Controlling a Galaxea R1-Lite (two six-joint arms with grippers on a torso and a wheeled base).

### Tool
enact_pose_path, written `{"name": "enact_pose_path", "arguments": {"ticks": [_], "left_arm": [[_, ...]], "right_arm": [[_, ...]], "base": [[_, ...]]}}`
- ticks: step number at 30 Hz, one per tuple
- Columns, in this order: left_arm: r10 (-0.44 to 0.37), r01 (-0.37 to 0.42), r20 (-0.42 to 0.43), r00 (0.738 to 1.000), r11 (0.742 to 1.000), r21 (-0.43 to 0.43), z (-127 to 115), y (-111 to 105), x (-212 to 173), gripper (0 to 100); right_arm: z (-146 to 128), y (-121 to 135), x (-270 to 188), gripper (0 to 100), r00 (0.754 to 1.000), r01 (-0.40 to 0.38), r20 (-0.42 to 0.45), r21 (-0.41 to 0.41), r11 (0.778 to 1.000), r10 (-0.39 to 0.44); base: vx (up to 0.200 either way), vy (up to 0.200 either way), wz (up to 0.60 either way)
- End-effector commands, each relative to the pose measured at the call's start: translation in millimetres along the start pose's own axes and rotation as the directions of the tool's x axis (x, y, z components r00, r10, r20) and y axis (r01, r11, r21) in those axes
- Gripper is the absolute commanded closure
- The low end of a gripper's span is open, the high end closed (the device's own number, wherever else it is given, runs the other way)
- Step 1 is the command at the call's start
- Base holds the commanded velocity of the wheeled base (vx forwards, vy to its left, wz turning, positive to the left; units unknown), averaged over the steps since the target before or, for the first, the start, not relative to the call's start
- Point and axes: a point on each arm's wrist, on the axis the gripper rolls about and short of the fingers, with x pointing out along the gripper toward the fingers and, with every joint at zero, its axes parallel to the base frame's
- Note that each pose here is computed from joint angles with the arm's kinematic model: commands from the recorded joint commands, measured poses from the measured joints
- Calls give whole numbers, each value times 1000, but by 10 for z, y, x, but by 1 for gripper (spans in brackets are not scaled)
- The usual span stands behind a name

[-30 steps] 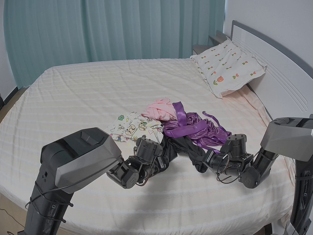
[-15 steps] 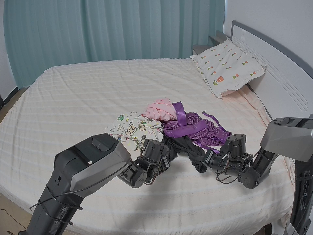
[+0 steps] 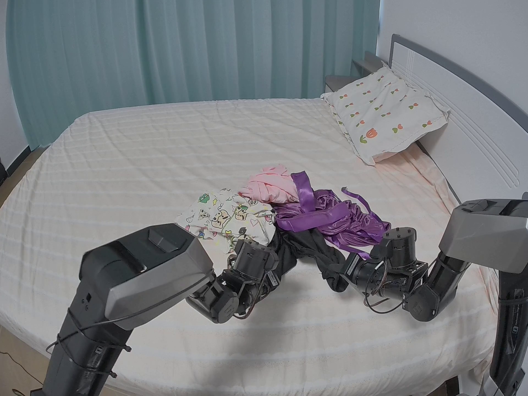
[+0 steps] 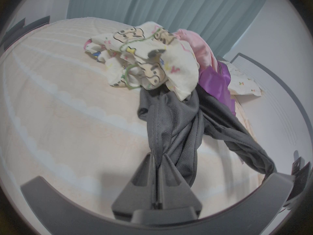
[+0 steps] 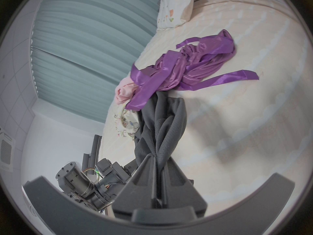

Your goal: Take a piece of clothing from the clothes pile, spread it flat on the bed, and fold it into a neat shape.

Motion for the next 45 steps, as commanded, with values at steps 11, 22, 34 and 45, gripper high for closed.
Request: {"name": "enact_pose_path", "arguments": {"ticks": [11,22,34,45], "left_arm": [[-333,379,266,905,914,-143,1005,-219,-2041,100],[-396,524,506,766,841,-136,1316,70,-2702,100],[-332,476,472,817,850,-226,1168,388,-2748,100],[-379,507,415,827,822,-259,1149,421,-2713,100]], "right_arm": [[180,737,-891,100,871,-402,210,-211,891,443],[419,1146,-1505,100,739,-511,318,-310,802,594],[148,1087,-1368,100,793,-509,216,-279,814,569],[62,1010,-1308,100,822,-484,188,-265,834,537]], "base": [[0,0,0],[0,0,0],[0,0,0],[-73,0,0]]}}
